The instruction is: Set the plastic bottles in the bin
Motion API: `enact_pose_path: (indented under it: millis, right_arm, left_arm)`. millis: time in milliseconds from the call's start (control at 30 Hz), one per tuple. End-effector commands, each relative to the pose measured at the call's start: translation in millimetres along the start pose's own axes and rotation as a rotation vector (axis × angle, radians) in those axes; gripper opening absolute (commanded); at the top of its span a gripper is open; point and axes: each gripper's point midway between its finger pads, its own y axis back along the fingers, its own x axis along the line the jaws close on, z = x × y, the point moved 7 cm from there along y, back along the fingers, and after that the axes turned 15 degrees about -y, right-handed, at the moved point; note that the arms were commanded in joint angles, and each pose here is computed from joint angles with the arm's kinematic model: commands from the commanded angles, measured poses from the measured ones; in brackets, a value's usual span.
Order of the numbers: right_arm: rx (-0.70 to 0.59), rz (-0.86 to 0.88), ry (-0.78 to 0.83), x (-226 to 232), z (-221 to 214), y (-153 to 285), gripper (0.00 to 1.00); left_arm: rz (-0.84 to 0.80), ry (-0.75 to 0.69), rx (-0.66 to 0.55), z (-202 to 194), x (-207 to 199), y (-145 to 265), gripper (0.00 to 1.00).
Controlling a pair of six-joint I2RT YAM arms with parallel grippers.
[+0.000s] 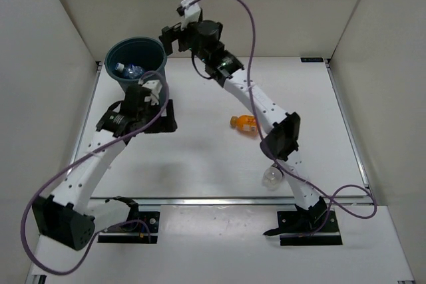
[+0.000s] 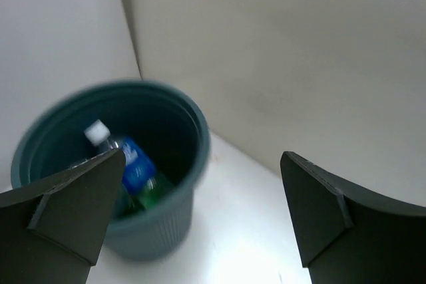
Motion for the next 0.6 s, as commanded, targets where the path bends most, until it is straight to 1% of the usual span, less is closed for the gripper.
enact_pose_path:
  millis: [0, 33, 67, 100, 133, 167, 200, 233, 267, 300, 333, 367, 400, 433, 467, 500, 533, 567]
  right_arm:
    - [0.143, -0.237, -0.066, -45.3, 60.4, 71.6, 1.0]
    - [0.193, -0.228, -0.118, -63.7, 62.3, 86.2, 0.99]
    - [0.257, -0.24, -0.196, -71.9, 56.7, 98.6, 1.0]
    - [0.302, -0.281, -0.234, -91.0, 55.3, 115.5, 1.0]
    - [0.362, -0.391, -0.246, -112.2, 48.5, 138.7, 0.99]
    - [0.416, -0.445, -0.253, -118.3, 42.5, 153.6, 0.99]
    - [0.454, -0.592, -0.224, -136.0, 37.5, 179.0, 0.99]
    - [0.477, -0.685, -0.22, -149.4, 31.8, 200.3, 0.99]
    - [0.501, -0.727, -0.234, -151.4, 30.7, 215.8, 0.99]
    - [0.532, -0.791, -0.291, -160.9, 23.4, 242.7, 0.99]
    - [0.559, -0.825, -0.343, -172.3, 16.5, 271.1, 0.99]
    - [0.6, -0.854, -0.453, -185.1, -5.6, 293.9, 1.0]
    - [0.51, -0.846, -0.497, -182.0, 10.2, 310.5, 0.99]
    - [0.525, -0.823, -0.573, -183.1, -1.7, 340.4, 0.99]
    - [0.476, -0.811, -0.618, -184.2, -1.7, 364.2, 0.99]
    - [0.476, -0.807, -0.643, -183.0, -7.3, 374.4, 0.99]
    - [0.431, -0.834, -0.666, -186.7, -3.1, 399.2, 0.99]
    - [0.399, -0.87, -0.667, -189.1, 0.9, 417.6, 0.99]
  left_arm:
    - [-0.071, -0.191, -0.008, 26.0, -22.9, 3.8, 0.98]
    - [-0.113, -0.205, -0.015, 33.4, -29.8, 2.6, 0.99]
    - [-0.13, -0.225, -0.015, 36.9, -31.6, -1.0, 0.99]
    - [-0.159, -0.234, -0.025, 44.9, -35.3, -5.4, 0.99]
    - [-0.177, -0.255, -0.024, 50.7, -40.3, -9.8, 0.99]
    - [-0.196, -0.293, -0.009, 52.2, -48.7, -17.2, 0.98]
    - [-0.205, -0.318, -0.022, 60.5, -54.4, -17.3, 0.99]
    - [-0.232, -0.364, -0.023, 69.0, -65.3, -23.0, 0.99]
    - [-0.248, -0.413, 0.013, 68.8, -75.7, -36.1, 0.99]
    - [-0.274, -0.449, -0.014, 81.4, -83.7, -34.7, 0.99]
    - [-0.317, -0.478, -0.005, 88.2, -96.6, -46.3, 0.99]
    - [-0.361, -0.524, 0.03, 84.7, -110.5, -60.1, 0.99]
    - [-0.379, -0.547, 0.006, 95.9, -118.1, -60.1, 0.98]
    - [-0.439, -0.599, 0.009, 98.4, -131.9, -71.4, 0.99]
    - [-0.502, -0.667, -0.002, 99.0, -144.1, -80.8, 0.99]
    - [-0.534, -0.755, -0.004, 95.5, -149.0, -86.9, 0.99]
    - [-0.628, -0.801, -0.018, 95.1, -158.5, -93.4, 0.98]
    - [-0.718, -0.889, -0.06, 93.8, -166.3, -103.2, 0.99]
